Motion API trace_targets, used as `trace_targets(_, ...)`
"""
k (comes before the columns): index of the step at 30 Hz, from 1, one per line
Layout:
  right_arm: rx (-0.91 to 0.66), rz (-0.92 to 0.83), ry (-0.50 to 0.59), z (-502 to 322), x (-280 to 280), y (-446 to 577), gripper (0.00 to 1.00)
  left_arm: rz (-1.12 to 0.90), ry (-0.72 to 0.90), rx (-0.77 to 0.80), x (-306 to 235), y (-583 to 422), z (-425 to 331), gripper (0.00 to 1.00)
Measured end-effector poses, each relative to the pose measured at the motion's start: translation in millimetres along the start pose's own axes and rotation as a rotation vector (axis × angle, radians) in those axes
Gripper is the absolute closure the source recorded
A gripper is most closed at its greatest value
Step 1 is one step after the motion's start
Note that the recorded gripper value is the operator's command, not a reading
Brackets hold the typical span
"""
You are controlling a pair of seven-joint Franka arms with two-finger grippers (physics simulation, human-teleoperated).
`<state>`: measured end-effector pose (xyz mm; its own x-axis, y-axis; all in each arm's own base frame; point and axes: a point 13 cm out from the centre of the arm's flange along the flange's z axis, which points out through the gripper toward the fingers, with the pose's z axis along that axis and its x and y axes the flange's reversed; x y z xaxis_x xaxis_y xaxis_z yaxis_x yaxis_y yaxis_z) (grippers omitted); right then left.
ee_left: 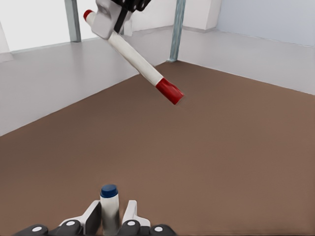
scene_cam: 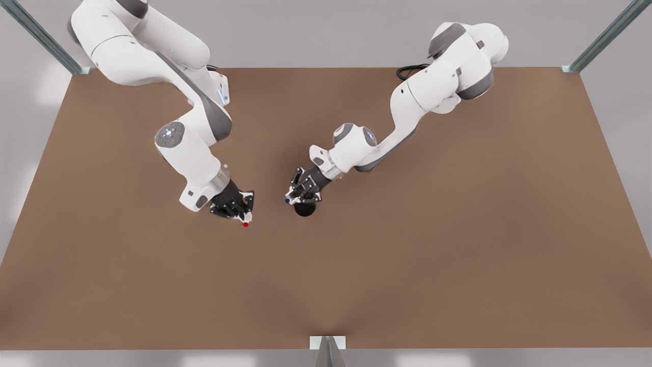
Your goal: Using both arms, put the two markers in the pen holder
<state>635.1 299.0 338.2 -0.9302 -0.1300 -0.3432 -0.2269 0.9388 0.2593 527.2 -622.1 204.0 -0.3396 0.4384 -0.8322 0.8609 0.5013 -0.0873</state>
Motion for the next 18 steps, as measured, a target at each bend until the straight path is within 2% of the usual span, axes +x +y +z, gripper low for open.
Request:
trace_targets(3, -0.021, -0.031, -0.024, -1.0, -1.4, 21.4, 0.72, 0.029, 0.005, -0.008, 4.0, 3.4, -5.8, 0.0)
trace_targets(5, -0.027, -0.041, -0.036, -1.6, -2.9, 26.8, 0.72, 0.03, 0.014, -0.024, 13.2, 46.5, -35.3, 0.0)
trace_targets(8, -0.043, -0.078, -0.054, 2.7, 1.9, 46.2, 0.72, 0.003, -0.016, -0.042, -6.0, 168.8, -125.4, 0.0)
trace_targets(11, -0.082, -0.222, -0.141, 11.6, 12.2, 100.9, 0.72, -0.016, -0.007, -0.093, -65.8, 316.5, -240.5, 0.0)
trace_targets(14, -0.141, -0.363, -0.326, -11.1, -7.6, 144.7, 0.72, -0.056, 0.215, -0.083, -38.6, 394.6, -313.7, 0.0)
trace_targets(18, -0.227, -0.512, -0.549, -55.3, -26.3, 184.9, 0.72, -0.097, 0.588, -0.033, -6.4, 370.9, -352.6, 0.0)
